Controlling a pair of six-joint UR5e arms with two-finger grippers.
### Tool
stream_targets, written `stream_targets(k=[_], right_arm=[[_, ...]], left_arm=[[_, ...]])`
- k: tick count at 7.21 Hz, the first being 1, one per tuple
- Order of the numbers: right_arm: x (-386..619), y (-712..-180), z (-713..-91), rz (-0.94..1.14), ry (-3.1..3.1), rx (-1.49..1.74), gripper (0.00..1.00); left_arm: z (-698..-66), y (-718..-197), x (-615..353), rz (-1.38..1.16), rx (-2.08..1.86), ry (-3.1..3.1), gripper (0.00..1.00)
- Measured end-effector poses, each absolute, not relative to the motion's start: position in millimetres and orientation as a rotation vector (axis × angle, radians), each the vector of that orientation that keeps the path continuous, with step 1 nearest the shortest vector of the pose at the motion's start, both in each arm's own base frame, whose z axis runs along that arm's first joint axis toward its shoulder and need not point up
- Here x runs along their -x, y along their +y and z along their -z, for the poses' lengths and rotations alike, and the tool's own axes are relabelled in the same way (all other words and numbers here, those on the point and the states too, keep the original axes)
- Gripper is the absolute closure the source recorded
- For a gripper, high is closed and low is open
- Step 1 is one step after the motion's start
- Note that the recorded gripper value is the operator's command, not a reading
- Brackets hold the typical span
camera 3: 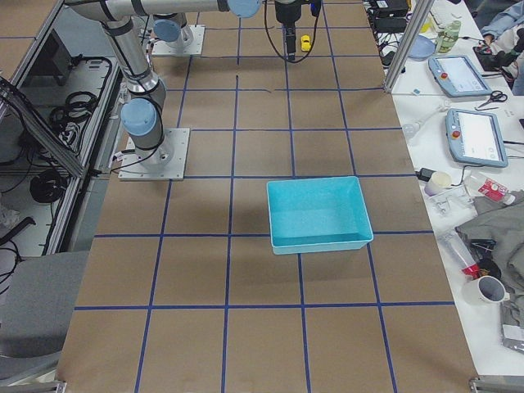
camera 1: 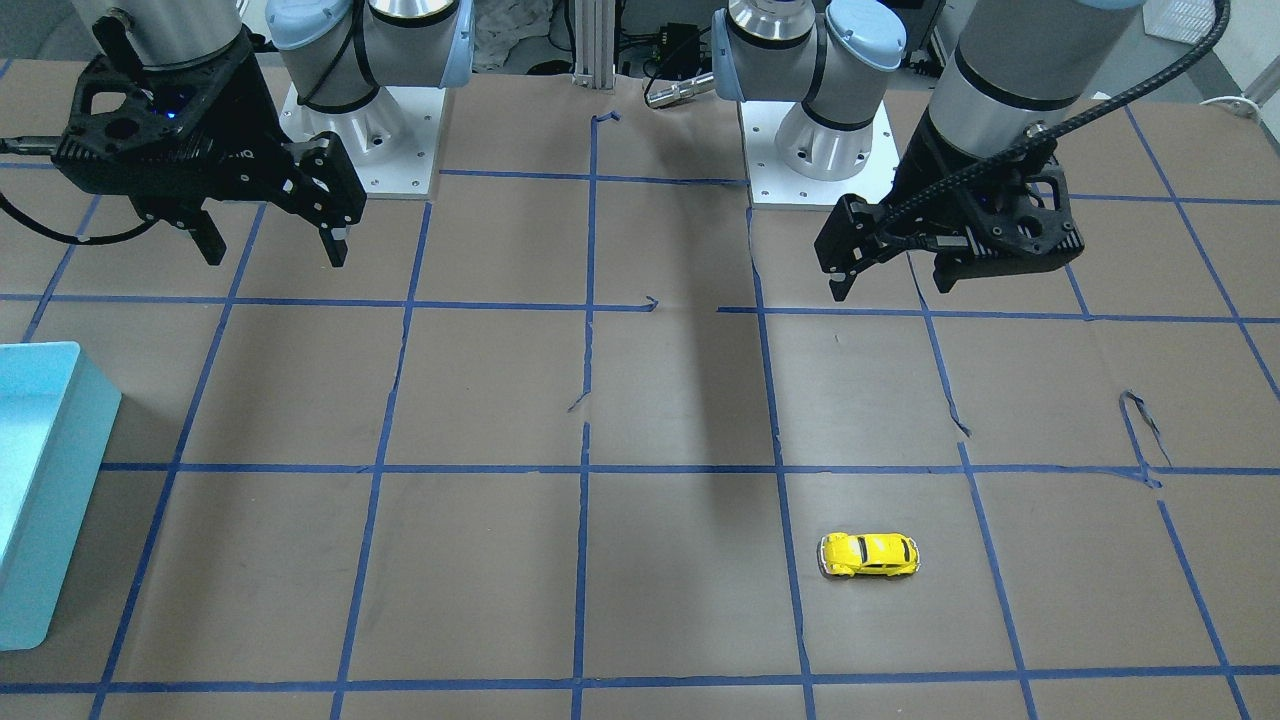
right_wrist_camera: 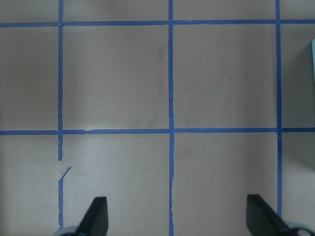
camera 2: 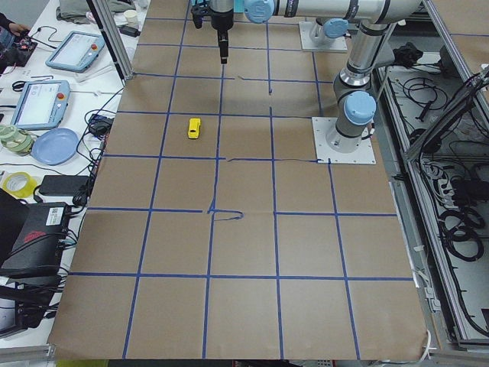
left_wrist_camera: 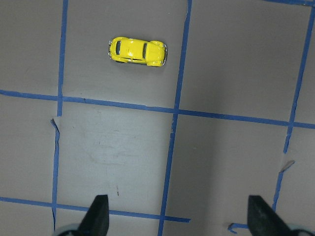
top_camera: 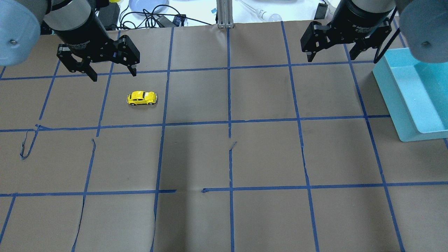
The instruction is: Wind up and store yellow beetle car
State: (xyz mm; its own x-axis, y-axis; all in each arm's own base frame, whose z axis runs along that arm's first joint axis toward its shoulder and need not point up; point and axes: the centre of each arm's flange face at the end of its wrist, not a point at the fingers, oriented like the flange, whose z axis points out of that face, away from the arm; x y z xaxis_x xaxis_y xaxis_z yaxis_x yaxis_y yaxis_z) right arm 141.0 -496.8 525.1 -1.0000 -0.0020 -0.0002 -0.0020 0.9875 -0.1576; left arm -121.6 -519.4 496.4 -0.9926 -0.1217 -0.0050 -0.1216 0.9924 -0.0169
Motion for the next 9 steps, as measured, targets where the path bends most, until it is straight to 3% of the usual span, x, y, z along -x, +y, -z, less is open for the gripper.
stream_targets(k=[9], right_arm=[[-138.3,-496.6,-524.9,0.248,3.158,-0.014,0.00]], left_arm=[[-495.6,-518.4,121.0,0.013,0.189,3.126,0.00]])
